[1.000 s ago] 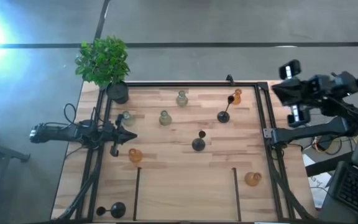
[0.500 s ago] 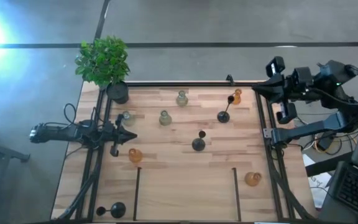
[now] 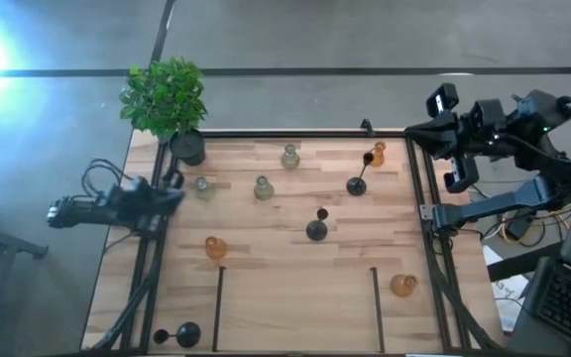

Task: Pick & Place candle stick holders
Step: Put the bottom black candle holder on the shelf

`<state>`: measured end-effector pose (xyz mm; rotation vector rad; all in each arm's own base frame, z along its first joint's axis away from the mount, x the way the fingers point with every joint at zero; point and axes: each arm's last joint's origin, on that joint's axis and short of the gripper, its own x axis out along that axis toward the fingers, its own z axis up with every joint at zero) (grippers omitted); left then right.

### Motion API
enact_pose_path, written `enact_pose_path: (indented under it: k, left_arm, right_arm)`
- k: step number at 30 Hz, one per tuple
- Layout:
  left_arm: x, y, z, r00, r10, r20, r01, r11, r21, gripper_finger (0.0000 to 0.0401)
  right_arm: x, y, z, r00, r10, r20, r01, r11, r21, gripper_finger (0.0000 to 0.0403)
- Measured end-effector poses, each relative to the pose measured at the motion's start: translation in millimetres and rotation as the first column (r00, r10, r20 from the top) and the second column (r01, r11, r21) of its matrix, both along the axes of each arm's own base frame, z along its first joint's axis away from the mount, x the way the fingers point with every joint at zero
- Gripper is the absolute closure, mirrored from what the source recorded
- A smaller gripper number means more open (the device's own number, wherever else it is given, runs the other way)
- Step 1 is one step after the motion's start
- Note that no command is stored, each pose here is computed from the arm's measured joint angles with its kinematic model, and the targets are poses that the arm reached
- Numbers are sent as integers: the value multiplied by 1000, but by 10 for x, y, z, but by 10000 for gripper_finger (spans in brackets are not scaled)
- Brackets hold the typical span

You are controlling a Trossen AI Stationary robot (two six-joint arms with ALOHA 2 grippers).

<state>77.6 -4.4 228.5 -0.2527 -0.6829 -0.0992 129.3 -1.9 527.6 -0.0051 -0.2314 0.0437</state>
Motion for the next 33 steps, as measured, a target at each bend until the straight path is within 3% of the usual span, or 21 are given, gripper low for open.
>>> enact_pose_path:
  k: [6,11,25,29,33]
  left_arm:
    - [-222,15,198,953,-22,304,34,999,-35,382]
    - [-276,14,236,922,-122,369,167,982,-93,382]
    - [-280,15,261,917,-147,370,202,973,-112,382]
    - [-186,-42,208,926,-286,246,294,956,5,382]
    - [-73,-46,269,951,-293,102,300,952,-62,382]
  right_arm:
    - [47,-2,-15,1000,-2,-12,2,1000,-8,394]
    - [53,-2,-16,1000,-1,-13,1,1000,-6,394]
    - [64,-2,-20,1000,-7,-15,6,1000,-31,394]
    - [61,-2,-20,1000,-2,-16,1,1000,-10,394]
    - [42,-1,-15,1000,0,-11,0,1000,-2,394]
